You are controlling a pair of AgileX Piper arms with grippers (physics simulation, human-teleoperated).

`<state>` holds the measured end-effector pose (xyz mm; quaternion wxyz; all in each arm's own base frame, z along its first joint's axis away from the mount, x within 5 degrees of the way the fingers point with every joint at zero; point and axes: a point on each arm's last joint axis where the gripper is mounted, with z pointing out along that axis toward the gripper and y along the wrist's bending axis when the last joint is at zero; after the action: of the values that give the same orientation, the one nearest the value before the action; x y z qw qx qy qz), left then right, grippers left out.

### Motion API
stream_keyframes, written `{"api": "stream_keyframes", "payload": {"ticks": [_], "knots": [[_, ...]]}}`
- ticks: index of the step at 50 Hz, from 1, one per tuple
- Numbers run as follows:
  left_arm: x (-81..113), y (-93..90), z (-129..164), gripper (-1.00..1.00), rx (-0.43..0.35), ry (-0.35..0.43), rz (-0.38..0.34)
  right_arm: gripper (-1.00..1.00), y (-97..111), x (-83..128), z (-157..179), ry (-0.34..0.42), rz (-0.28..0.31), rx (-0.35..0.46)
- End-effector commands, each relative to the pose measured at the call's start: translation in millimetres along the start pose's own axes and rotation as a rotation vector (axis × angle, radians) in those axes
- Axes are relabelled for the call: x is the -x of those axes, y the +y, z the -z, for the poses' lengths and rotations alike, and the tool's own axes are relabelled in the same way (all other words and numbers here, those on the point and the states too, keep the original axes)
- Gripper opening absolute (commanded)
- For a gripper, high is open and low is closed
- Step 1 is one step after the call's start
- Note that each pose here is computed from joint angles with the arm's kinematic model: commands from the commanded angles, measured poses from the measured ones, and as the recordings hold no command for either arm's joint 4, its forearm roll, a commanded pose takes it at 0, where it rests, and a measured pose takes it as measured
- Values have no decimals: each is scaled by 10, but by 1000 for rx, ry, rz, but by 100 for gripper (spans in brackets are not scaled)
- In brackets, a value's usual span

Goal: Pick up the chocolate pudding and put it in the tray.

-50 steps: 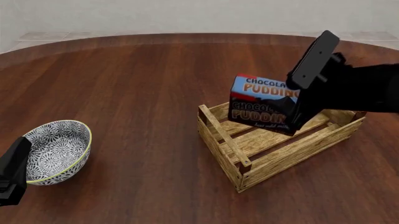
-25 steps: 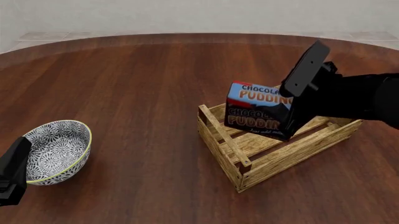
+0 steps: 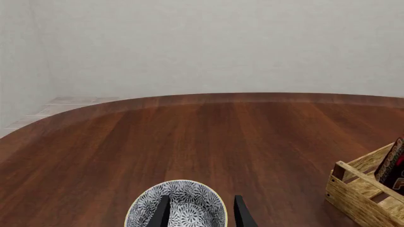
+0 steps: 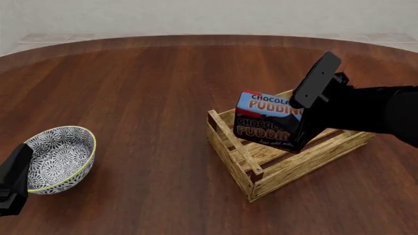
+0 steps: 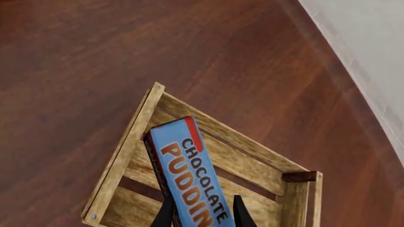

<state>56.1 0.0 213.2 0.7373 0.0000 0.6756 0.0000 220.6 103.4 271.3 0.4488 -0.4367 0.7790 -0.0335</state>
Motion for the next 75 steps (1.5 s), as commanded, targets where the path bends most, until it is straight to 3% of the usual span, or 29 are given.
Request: {"api": "stream_keyframes", "payload": {"ticks": [1,75], "knots": [[0,0,0,100,0,0,0,-100,32,-15,-30,-1,-35,8],[0,0,0,100,0,0,0,-100,234,-260,-228,15,-100,30]]}}
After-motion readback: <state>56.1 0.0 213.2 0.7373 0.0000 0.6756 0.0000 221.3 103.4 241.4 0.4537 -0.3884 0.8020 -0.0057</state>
